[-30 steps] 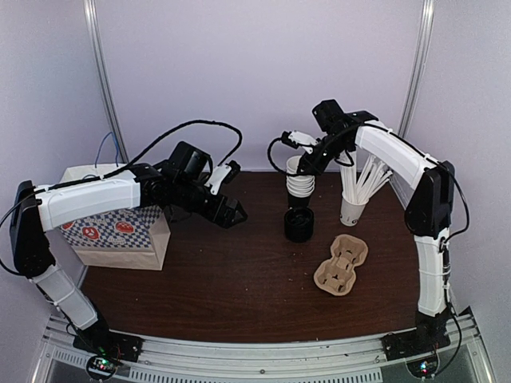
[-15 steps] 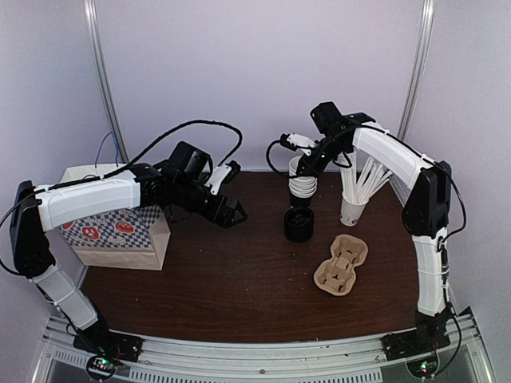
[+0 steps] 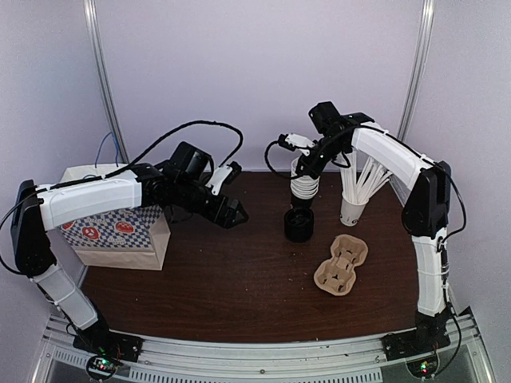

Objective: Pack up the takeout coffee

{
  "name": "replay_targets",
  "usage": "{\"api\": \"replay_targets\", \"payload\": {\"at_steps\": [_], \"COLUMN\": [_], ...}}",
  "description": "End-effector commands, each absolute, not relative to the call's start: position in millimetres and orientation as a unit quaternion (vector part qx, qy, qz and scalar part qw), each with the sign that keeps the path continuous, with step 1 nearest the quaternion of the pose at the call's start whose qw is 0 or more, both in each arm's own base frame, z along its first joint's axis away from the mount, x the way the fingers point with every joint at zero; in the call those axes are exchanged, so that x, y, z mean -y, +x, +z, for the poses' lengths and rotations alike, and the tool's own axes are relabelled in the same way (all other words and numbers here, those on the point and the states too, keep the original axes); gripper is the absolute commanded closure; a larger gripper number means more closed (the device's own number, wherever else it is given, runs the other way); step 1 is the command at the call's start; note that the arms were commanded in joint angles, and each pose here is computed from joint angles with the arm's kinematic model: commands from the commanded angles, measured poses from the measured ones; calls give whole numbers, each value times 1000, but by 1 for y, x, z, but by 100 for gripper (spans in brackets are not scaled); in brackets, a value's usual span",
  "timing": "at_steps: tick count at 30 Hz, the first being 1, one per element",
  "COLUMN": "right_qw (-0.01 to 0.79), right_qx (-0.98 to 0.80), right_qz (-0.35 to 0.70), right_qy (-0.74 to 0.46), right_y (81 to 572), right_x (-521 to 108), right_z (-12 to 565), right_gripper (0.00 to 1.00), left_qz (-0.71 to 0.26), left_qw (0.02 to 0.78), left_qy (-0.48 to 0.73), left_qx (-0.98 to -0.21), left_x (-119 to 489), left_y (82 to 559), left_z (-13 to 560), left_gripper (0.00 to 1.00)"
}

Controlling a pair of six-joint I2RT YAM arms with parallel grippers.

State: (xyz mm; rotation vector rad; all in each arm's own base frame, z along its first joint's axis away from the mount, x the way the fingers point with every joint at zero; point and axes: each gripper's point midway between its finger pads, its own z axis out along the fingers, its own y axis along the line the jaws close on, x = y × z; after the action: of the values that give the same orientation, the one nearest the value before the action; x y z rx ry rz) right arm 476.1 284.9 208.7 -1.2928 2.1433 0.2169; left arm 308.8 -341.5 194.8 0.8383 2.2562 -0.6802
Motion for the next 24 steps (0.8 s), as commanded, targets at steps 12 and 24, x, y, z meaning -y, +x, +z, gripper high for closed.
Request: {"api": "replay_targets", "payload": {"at_steps": [12, 24], "right_qw": [415, 404], "right_qx": [-766, -769], "right_qz": [44, 50], "right_qy": [-489, -493], "right_y": [475, 470], "right_x": [-290, -294], "right_z": [298, 290], "right_gripper": [100, 100], "left_qz": [-277, -409], "left_qw": [318, 389], "left_qy": [306, -3], "left_qx": [-854, -825], "left_x": [349, 375], "left_y": [315, 420], "left_z": [202, 251], "left_gripper": [13, 12]}}
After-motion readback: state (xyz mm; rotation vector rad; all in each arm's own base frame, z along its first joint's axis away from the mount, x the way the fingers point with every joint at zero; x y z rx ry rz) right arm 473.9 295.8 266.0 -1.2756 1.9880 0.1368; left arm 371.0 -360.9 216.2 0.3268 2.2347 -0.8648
